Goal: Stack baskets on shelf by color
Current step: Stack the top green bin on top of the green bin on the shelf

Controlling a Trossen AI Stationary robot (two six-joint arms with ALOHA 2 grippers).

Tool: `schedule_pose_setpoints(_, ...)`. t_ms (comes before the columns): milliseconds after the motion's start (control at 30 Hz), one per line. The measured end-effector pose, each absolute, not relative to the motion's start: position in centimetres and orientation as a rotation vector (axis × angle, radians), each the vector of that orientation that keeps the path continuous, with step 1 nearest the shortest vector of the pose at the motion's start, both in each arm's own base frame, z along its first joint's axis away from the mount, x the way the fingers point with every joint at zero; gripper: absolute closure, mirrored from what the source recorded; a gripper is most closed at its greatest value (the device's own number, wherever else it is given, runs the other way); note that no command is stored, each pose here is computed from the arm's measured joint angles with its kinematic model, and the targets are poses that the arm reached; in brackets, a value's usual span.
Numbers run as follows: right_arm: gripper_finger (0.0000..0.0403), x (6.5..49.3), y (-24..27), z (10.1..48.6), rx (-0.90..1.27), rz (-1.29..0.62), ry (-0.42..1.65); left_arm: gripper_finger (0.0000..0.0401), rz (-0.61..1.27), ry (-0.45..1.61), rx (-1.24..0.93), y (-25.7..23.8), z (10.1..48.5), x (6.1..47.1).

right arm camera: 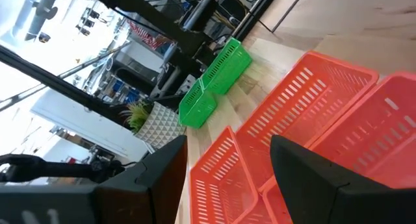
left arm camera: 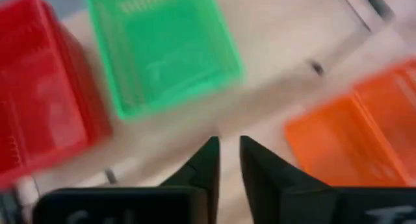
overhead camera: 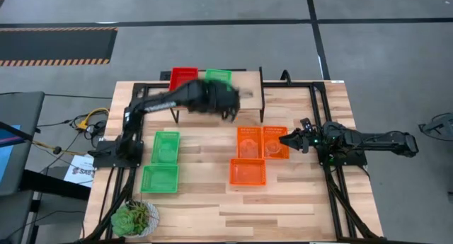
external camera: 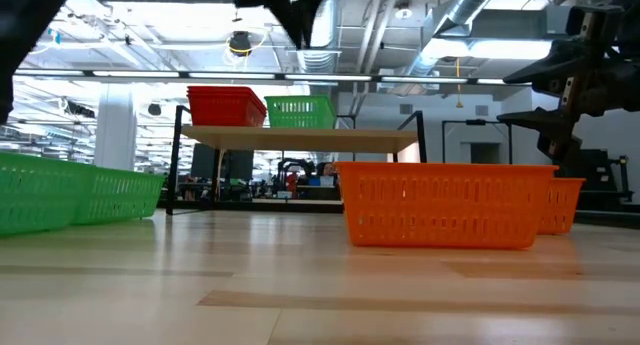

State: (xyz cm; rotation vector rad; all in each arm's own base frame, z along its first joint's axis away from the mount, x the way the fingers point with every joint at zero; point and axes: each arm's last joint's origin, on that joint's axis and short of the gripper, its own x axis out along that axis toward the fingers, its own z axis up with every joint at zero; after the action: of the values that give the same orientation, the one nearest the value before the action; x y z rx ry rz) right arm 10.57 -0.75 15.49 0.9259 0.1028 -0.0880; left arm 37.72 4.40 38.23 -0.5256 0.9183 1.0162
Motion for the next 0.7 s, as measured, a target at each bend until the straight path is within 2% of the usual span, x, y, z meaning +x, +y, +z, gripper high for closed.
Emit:
schedule_pose_setpoints(133,0.0159,10.6,-0.8,15.5,0.918,-0.087,0.105,0.0290,0.916,0.939,-0.568,-0.4,37.8,38.0)
schedule_pose_setpoints(267,0.0159,10.6,-0.8,15.5,0.918,-0.088,0.109,0.0230,0.971,0.935,-0.676,-2.7,36.3,38.2)
schedule_pose_setpoints(367,0.0159,10.6,-0.8,15.4,0.917,-0.090,0.113,0.0202,1.004,1.001,-0.708,-3.0,34.5,38.4)
schedule_pose_setpoints(533,0.0159,10.7,-0.8,15.4,0.922,-0.092,0.119,0.0189,1.032,1.187,-0.680,-2.9,30.7,38.4)
schedule_pose_setpoints(700,0.0159,10.7,-0.7,15.3,0.925,-0.092,0.129,0.0199,1.034,1.231,-0.680,-2.6,30.7,36.2)
